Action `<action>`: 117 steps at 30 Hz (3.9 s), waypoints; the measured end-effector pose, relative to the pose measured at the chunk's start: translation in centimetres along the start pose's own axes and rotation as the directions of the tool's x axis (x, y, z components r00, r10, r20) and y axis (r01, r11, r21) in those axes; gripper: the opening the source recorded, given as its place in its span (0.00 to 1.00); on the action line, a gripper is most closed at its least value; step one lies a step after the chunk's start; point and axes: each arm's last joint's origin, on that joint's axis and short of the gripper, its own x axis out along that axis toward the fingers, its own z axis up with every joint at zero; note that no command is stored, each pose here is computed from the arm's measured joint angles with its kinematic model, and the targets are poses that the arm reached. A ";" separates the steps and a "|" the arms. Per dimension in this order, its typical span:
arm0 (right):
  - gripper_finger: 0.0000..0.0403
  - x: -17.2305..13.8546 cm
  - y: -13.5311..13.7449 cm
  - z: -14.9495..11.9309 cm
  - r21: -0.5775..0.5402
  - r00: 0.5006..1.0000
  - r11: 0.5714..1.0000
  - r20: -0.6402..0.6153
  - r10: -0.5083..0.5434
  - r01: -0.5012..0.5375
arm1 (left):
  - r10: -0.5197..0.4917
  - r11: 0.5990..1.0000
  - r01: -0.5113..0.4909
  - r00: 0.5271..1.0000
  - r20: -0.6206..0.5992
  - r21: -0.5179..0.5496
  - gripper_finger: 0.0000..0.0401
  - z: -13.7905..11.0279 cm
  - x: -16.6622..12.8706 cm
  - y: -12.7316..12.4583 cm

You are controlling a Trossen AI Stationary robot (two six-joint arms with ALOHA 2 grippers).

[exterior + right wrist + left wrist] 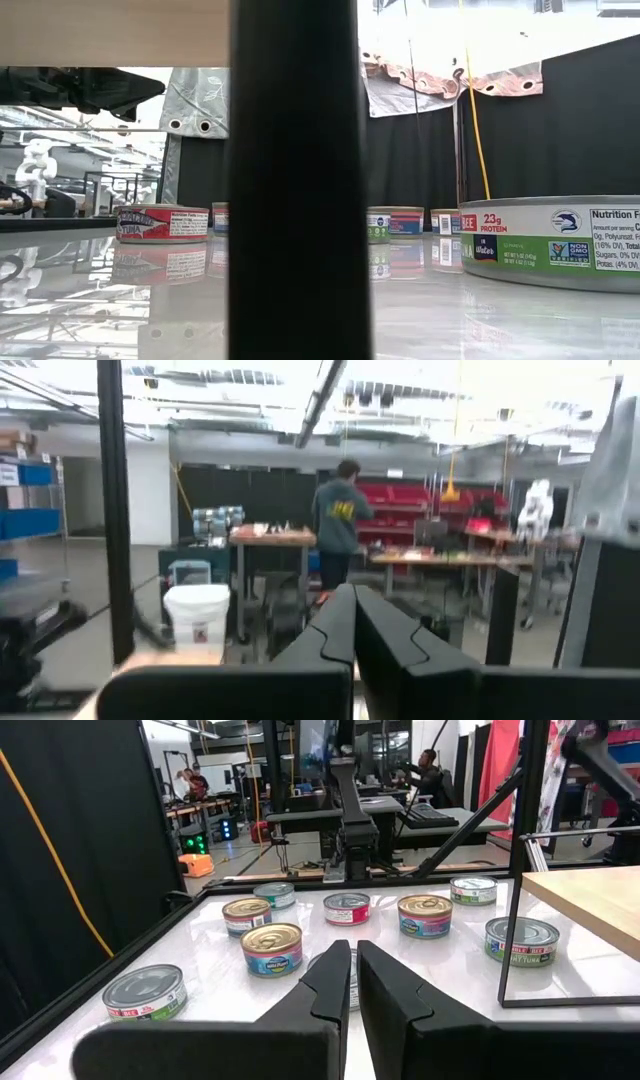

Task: Stack canned seafood by type on shelf
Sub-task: Put the red tuna can on the shelf

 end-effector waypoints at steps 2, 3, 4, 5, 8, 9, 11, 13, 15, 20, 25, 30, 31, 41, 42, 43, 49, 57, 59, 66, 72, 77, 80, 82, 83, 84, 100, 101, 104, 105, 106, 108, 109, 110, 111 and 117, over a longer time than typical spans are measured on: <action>0.00 1.8 0.2 3.7 -0.038 1.000 0.999 0.005 0.000 0.000 | 0.000 1.000 0.000 1.000 0.000 0.000 0.07 0.0 0.0 0.0; 0.00 2.7 0.3 5.2 -0.048 1.000 0.999 0.002 0.000 0.000 | 0.000 1.000 0.000 1.000 0.000 0.000 0.07 0.0 0.0 0.0; 0.00 3.6 0.4 6.5 -0.055 1.000 0.998 -0.015 0.001 -0.002 | 0.000 1.000 0.000 1.000 0.000 0.000 0.07 0.0 0.0 0.0; 0.00 4.5 0.5 7.5 -0.061 0.999 0.998 -0.033 0.002 -0.004 | 0.000 1.000 0.000 1.000 0.000 0.000 0.07 0.0 0.0 0.0; 0.00 6.8 1.0 9.4 -0.064 0.995 0.998 -0.101 0.003 -0.009 | 0.000 1.000 0.000 1.000 0.000 0.000 0.07 0.0 0.0 0.0; 0.00 7.5 1.1 9.6 -0.061 0.991 0.998 -0.132 0.004 -0.013 | 0.000 1.000 0.000 1.000 0.000 0.000 0.07 0.0 0.0 0.0; 0.00 8.8 1.4 9.4 -0.053 0.981 0.998 -0.195 0.006 -0.017 | 0.000 1.000 0.000 1.000 0.000 0.000 0.07 0.0 0.0 0.0; 0.00 10.0 1.8 8.5 -0.023 0.963 0.999 -0.269 0.015 -0.022 | 0.000 1.000 0.000 1.000 0.000 0.000 0.07 0.0 0.0 0.0; 0.00 10.7 2.1 7.5 0.016 0.942 1.000 -0.335 0.022 -0.017 | 0.000 1.000 0.000 1.000 0.001 0.000 0.07 0.0 0.0 0.0; 0.00 12.1 2.7 4.7 0.103 0.861 0.994 -0.509 0.014 0.045 | 0.000 1.000 0.000 1.000 0.000 0.000 0.07 0.0 0.0 0.0; 0.00 13.4 3.0 3.6 0.192 0.835 0.974 -0.551 0.006 0.120 | 0.000 1.000 0.000 1.000 0.000 0.000 0.07 0.0 0.0 0.0; 0.00 14.3 3.4 1.9 0.213 0.773 0.960 -0.635 -0.007 0.184 | 0.000 1.000 0.000 1.000 0.000 0.000 0.07 0.0 0.0 0.0; 0.00 14.5 3.5 1.4 0.218 0.754 0.955 -0.657 -0.010 0.203 | 0.000 1.000 0.000 1.000 0.000 0.000 0.07 0.0 0.0 0.0; 0.00 16.2 4.6 -1.8 0.223 0.628 0.929 -0.778 -0.014 0.297 | 0.085 0.872 0.101 0.933 0.350 -0.480 0.07 5.4 -1.1 0.6; 0.00 16.3 4.6 -2.0 0.226 0.621 0.925 -0.783 -0.015 0.307 | 0.106 0.843 0.141 0.903 0.416 -0.519 0.06 7.0 -1.7 0.7; 0.00 16.3 4.7 -2.0 0.226 0.615 0.921 -0.788 -0.017 0.316 | 0.110 0.831 0.171 0.882 0.458 -0.529 0.06 8.6 -2.3 0.8; 0.00 16.1 4.9 -2.3 0.224 0.589 0.916 -0.808 -0.016 0.332 | 0.140 0.894 0.071 0.893 0.428 -0.441 0.01 18.8 -4.3 1.6; 0.00 15.0 3.9 -1.3 0.191 0.606 0.922 -0.793 -0.058 0.337 | 0.260 0.942 -0.144 0.885 0.386 -0.303 0.01 32.3 -1.3 3.4; 0.00 14.7 3.6 -1.2 0.157 0.594 0.919 -0.799 -0.097 0.361 | 0.287 0.946 -0.205 0.891 0.351 -0.253 0.01 34.2 0.0 3.7; 0.00 13.0 3.3 -1.9 0.020 0.454 0.897 -0.868 -0.204 0.441 | 0.304 0.946 -0.292 0.950 0.066 -0.144 0.01 35.5 5.0 4.7; 0.00 11.4 2.6 -2.2 -0.034 0.373 0.898 -0.902 -0.216 0.438 | 0.257 0.923 -0.278 0.960 -0.114 -0.266 0.01 33.3 9.5 5.0; 0.00 8.6 1.9 -2.3 -0.012 0.371 0.910 -0.911 -0.181 0.415 | 0.156 0.897 -0.215 0.972 -0.179 -0.387 0.01 32.0 12.1 4.9; 0.00 6.6 1.3 -3.0 0.024 0.407 0.910 -0.899 -0.161 0.414 | 0.145 0.873 -0.219 0.970 -0.197 -0.436 0.01 31.6 12.8 4.9; 0.00 5.5 1.0 -3.8 0.082 0.461 0.909 -0.878 -0.128 0.409 | 0.137 0.862 -0.225 0.966 -0.218 -0.454 0.01 31.2 13.3 4.7; 0.00 5.0 0.8 -4.2 0.102 0.481 0.902 -0.867 -0.126 0.419 | 0.133 0.861 -0.226 0.965 -0.226 -0.456 0.01 31.1 13.6 4.7; 0.00 4.5 0.7 -5.0 0.118 0.489 0.888 -0.862 -0.130 0.444 | 0.128 0.861 -0.226 0.963 -0.235 -0.456 0.01 30.9 13.8 4.6; 0.00 0.8 1.5 -19.1 0.087 -0.040 0.586 -0.979 0.201 0.806 | 0.038 0.825 -0.391 0.758 -0.651 -0.408 0.01 25.6 15.5 3.1; 0.00 0.7 1.5 -19.5 0.062 -0.065 0.556 -0.976 0.206 0.829 | 0.036 0.832 -0.389 0.749 -0.661 -0.396 0.01 25.4 15.6 3.1; 0.00 1.1 1.5 -20.0 0.028 -0.091 0.499 -0.973 0.213 0.866 | 0.041 0.861 -0.371 0.734 -0.678 -0.349 0.01 24.9 16.3 3.3; 0.00 1.3 1.5 -20.1 0.025 -0.097 0.485 -0.970 0.225 0.874 | 0.043 0.871 -0.364 0.727 -0.685 -0.331 0.01 24.6 16.6 3.4; 0.00 1.5 1.5 -20.1 0.031 -0.094 0.471 -0.967 0.238 0.882 | 0.044 0.879 -0.357 0.722 -0.691 -0.317 0.01 24.4 16.8 3.6; 0.00 2.2 1.5 -20.0 0.049 -0.074 0.461 -0.967 0.244 0.886 | 0.045 0.898 -0.336 0.711 -0.702 -0.282 0.01 24.1 17.2 3.9; 0.00 2.4 1.5 -19.9 0.044 -0.072 0.462 -0.971 0.230 0.886 | 0.045 0.910 -0.321 0.706 -0.707 -0.262 0.01 23.9 17.4 4.0; 0.00 2.5 1.5 -20.1 0.028 -0.077 0.465 -0.976 0.205 0.885 | 0.048 0.921 -0.306 0.702 -0.710 -0.241 0.01 23.7 17.5 4.1; 0.00 2.6 1.4 -20.3 0.007 -0.088 0.467 -0.979 0.181 0.884 | 0.051 0.930 -0.294 0.698 -0.714 -0.221 0.01 23.6 17.6 4.3; 0.00 3.7 1.4 -22.3 -0.097 -0.176 0.550 -0.980 0.093 0.829 | 0.046 0.953 -0.247 0.689 -0.724 -0.175 0.01 23.2 18.0 5.1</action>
